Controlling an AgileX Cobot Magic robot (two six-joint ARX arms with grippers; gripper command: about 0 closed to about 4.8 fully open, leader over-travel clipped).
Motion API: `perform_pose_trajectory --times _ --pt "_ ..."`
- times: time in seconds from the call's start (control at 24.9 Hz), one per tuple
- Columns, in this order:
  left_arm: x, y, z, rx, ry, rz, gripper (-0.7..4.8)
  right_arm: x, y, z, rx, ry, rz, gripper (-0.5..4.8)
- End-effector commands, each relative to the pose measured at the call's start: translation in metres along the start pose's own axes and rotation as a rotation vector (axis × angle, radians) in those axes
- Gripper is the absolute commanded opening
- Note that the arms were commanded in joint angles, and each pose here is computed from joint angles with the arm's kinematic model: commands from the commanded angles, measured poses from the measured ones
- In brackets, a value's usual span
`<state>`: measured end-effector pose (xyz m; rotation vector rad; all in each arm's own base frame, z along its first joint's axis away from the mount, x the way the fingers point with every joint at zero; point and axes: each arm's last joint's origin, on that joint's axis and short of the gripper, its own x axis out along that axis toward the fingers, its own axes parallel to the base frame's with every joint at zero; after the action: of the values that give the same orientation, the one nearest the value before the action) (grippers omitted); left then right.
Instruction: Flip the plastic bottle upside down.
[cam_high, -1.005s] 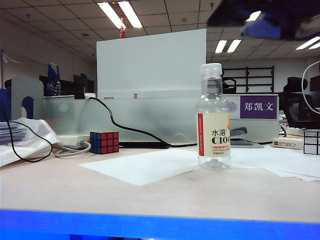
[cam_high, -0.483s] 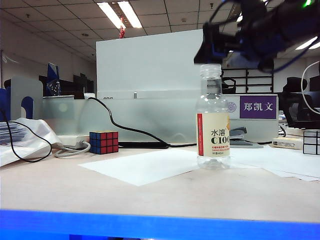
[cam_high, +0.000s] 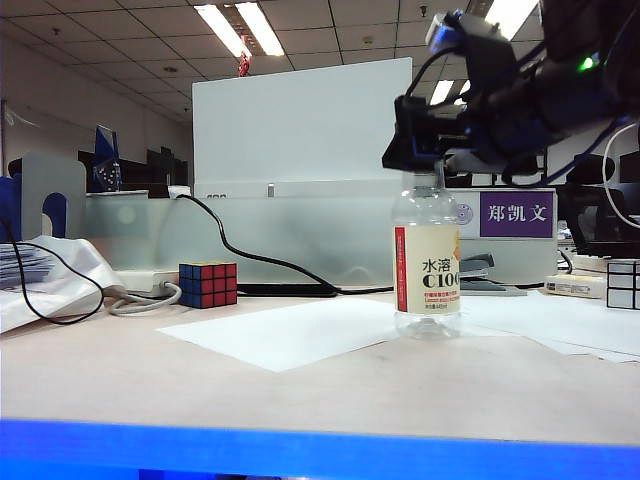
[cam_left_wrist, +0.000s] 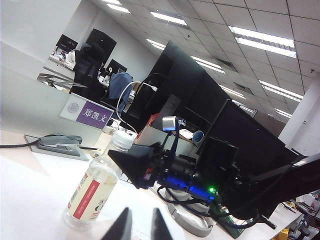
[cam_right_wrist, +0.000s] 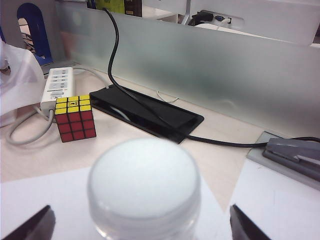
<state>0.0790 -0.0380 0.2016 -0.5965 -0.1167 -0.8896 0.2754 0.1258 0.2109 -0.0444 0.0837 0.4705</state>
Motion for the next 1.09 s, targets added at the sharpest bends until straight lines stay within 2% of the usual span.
perform_pose_trajectory --times 0.04,0.16,0.2,0.24,0.28,0.32,0.64,0.72,0.84,0.97,1.09 --pt "0.0 -0.002 0.002 0.017 -0.014 -0.01 0.63 0.006 0.0 -0.005 0.011 -0.01 -0.022 4.79" --pt "0.0 -0.002 0.002 0.041 -0.014 -0.01 0.63 0.008 0.0 -0.009 0.023 -0.003 -0.024 4.79" --pt "0.0 -0.002 0.002 0.044 -0.014 -0.009 0.63 0.008 0.0 -0.009 0.023 -0.003 -0.024 3.4" --pt "0.0 -0.002 0.002 0.044 -0.014 -0.009 0.63 0.008 0.0 -0.009 0.023 -0.004 -0.023 1.57" --pt "0.0 -0.002 0.002 0.044 -0.015 -0.009 0.63 0.008 0.0 -0.008 0.022 -0.013 -0.024 0.52" --pt "0.0 -0.002 0.002 0.044 -0.014 -0.009 0.63 0.008 0.0 -0.007 0.022 -0.026 -0.024 -0.13" --pt "0.0 -0.001 0.002 0.043 -0.014 -0.009 0.63 0.008 -0.001 -0.002 0.024 -0.07 -0.028 -0.06" --pt "0.0 -0.001 0.002 0.043 -0.014 -0.009 0.63 0.007 0.0 -0.001 0.065 -0.08 -0.019 -0.06" --pt "0.0 -0.001 0.001 0.055 -0.008 -0.005 0.63 0.007 0.001 0.004 0.27 -0.129 0.063 -0.06" --pt "0.0 0.001 0.0 0.072 0.005 0.012 0.62 0.004 0.003 0.017 0.518 -0.235 0.188 -0.06" --pt "0.0 0.002 0.0 0.068 -0.024 0.055 0.62 -0.001 0.006 0.03 0.706 -0.346 0.289 -0.06"
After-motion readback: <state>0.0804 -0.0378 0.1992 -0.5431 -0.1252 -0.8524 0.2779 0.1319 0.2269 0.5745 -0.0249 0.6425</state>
